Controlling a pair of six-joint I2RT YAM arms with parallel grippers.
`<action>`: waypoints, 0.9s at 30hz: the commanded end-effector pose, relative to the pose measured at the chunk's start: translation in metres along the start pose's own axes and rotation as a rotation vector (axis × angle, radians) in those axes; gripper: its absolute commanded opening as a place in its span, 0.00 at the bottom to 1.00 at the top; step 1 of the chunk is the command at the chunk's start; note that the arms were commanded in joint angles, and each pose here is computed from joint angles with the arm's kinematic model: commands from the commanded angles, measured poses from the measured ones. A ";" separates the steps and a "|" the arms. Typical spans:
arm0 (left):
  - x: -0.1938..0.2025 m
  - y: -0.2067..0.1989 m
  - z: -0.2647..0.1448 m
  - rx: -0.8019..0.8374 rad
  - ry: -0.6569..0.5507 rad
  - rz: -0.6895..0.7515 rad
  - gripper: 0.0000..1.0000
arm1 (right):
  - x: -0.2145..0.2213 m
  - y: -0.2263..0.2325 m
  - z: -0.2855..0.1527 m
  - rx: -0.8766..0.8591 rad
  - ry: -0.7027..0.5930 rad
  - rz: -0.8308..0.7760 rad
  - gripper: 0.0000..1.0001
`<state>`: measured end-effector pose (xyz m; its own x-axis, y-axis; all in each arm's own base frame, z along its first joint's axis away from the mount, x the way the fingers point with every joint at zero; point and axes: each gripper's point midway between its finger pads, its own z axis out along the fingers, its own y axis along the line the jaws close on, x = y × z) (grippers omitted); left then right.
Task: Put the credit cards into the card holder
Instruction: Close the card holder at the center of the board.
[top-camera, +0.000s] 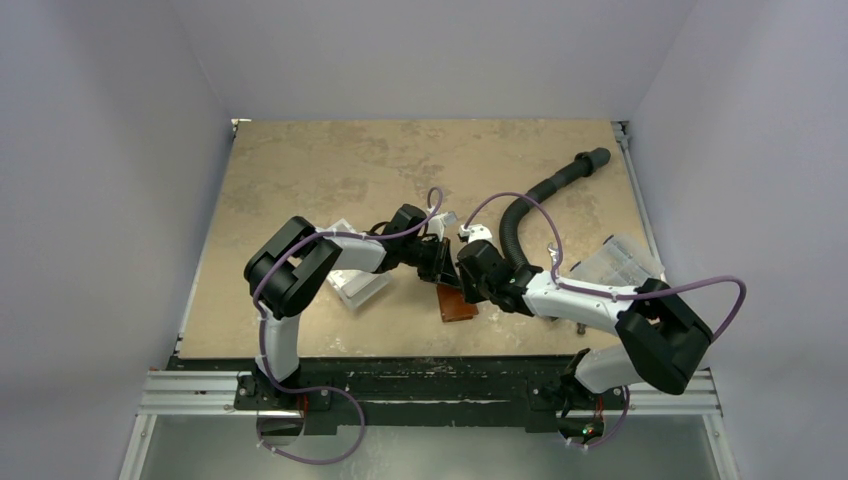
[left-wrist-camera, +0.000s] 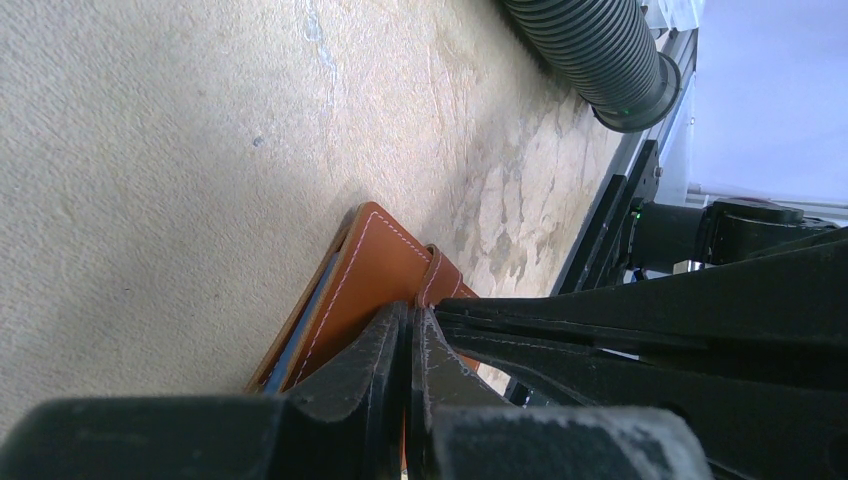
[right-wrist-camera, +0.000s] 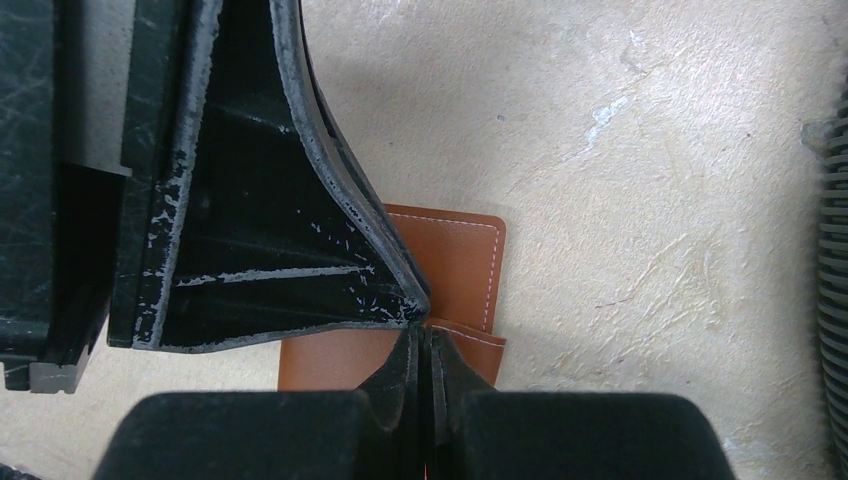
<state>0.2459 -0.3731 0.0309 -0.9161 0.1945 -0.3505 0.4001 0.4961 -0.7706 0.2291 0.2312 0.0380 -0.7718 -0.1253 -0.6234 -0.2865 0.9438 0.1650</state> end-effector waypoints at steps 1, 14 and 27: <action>0.025 0.023 0.007 -0.067 0.063 -0.048 0.00 | 0.010 0.025 0.003 -0.129 0.037 -0.006 0.00; 0.025 0.024 0.008 -0.067 0.065 -0.052 0.00 | 0.020 0.034 0.010 -0.176 0.080 -0.020 0.00; 0.025 0.024 0.008 -0.066 0.065 -0.052 0.00 | 0.039 0.035 0.015 -0.179 0.146 0.068 0.00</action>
<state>0.2479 -0.3695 0.0306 -0.9213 0.1901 -0.3393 0.3883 0.4970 -0.7760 0.2277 0.2394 0.0305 -0.7839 -0.1436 -0.6040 -0.3199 0.9272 0.1947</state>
